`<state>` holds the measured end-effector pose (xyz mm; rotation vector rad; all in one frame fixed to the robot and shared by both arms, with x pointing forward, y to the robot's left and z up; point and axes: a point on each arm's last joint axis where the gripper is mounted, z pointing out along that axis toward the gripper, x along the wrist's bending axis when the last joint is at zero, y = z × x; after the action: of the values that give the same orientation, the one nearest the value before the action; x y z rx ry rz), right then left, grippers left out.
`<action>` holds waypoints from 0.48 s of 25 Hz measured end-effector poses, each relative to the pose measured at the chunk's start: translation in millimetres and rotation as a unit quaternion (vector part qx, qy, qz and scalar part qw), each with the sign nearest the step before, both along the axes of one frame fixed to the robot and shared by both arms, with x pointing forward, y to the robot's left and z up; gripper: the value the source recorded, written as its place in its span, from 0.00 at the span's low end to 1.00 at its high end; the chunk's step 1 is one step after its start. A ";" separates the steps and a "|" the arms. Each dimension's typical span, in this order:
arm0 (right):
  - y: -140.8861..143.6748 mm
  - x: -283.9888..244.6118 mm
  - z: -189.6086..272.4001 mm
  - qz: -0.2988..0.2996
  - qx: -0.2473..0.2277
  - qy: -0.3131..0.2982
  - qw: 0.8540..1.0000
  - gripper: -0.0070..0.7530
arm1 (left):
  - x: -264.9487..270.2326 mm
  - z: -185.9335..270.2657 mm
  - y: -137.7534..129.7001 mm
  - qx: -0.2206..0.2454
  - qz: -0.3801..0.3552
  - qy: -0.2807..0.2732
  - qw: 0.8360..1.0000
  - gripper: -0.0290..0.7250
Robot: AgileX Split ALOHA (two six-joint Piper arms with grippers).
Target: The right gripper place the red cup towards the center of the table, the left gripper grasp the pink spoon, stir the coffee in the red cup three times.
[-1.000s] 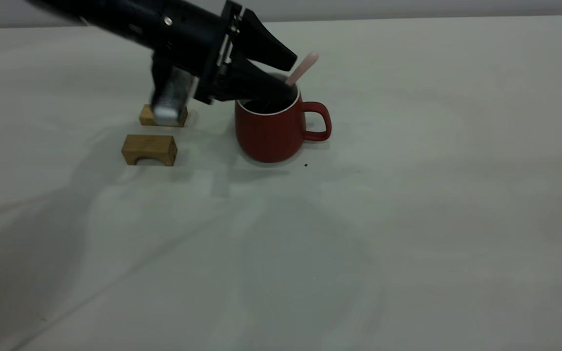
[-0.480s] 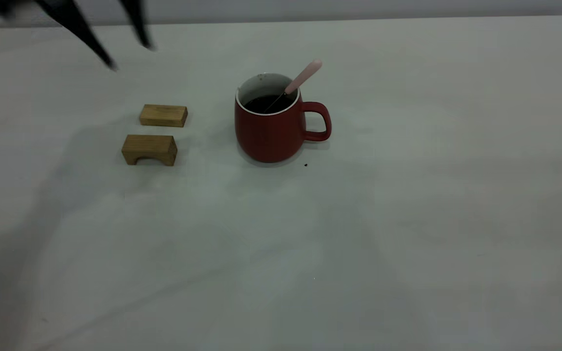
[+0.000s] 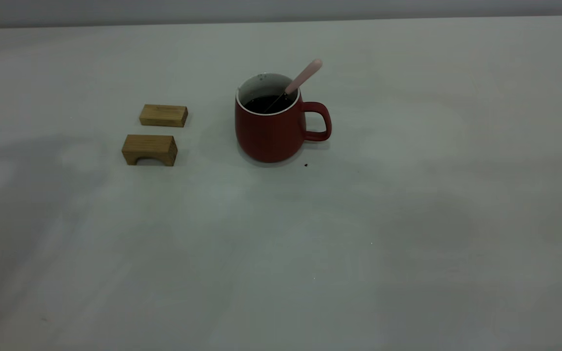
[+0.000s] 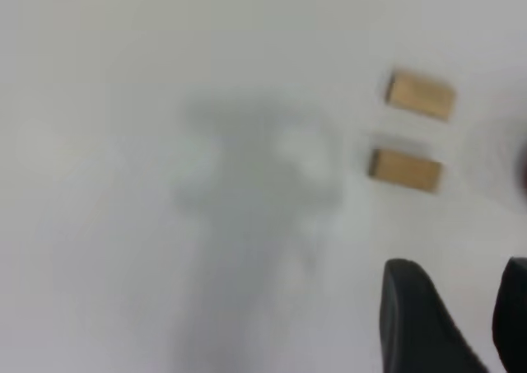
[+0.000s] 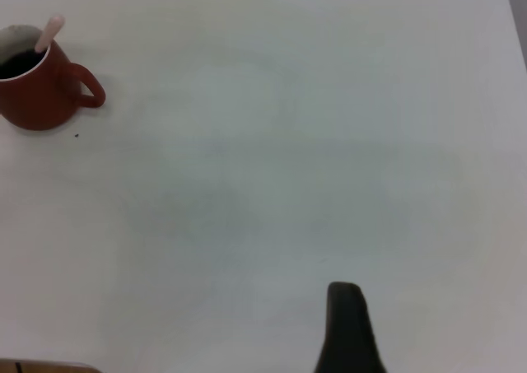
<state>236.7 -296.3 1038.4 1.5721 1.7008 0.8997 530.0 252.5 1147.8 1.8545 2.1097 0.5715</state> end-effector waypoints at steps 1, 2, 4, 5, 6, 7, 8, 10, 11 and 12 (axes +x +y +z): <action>0.0 0.0 0.0 0.000 0.000 0.000 1.000 0.78 | -8.2 5.5 -1.3 0.017 -0.039 -0.016 0.999 0.43; 0.0 0.0 0.0 0.000 0.000 0.000 1.000 0.78 | -18.8 9.5 -3.1 0.034 -0.085 -0.033 0.995 0.43; 0.0 0.0 0.0 0.000 0.000 0.000 1.000 0.78 | -41.0 10.9 -6.2 0.055 -0.157 -0.056 0.984 0.41; 0.0 0.0 0.0 0.000 0.000 0.000 1.000 0.78 | -50.5 5.2 -7.9 0.059 -0.185 -0.057 0.979 0.41; 0.0 0.0 0.0 0.000 0.000 0.000 1.000 0.78 | -61.6 -0.3 -7.4 0.057 -0.201 -0.060 0.976 0.40; 0.0 0.0 0.0 0.000 0.000 0.000 1.000 0.78 | -72.7 -7.1 -6.3 0.050 -0.210 -0.061 0.975 0.40; 0.0 0.0 0.0 0.000 0.000 0.000 1.000 0.78 | -81.7 -13.2 -5.2 0.042 -0.215 -0.061 0.974 0.40; 0.0 0.0 0.0 0.000 0.000 0.000 1.000 0.78 | -102.6 -29.1 -0.5 0.033 -0.220 -0.053 0.974 0.39; 0.0 0.0 0.0 0.000 0.000 0.000 1.000 0.78 | -112.6 -34.8 2.0 0.030 -0.221 -0.051 0.974 0.39; 0.0 0.0 0.0 0.000 0.000 0.000 1.000 0.78 | -121.5 -44.3 4.7 0.029 -0.221 -0.041 0.974 0.39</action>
<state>236.7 -296.3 1038.4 1.5721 1.7008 0.8997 408.5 257.2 1103.5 2.1982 1.5666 0.5892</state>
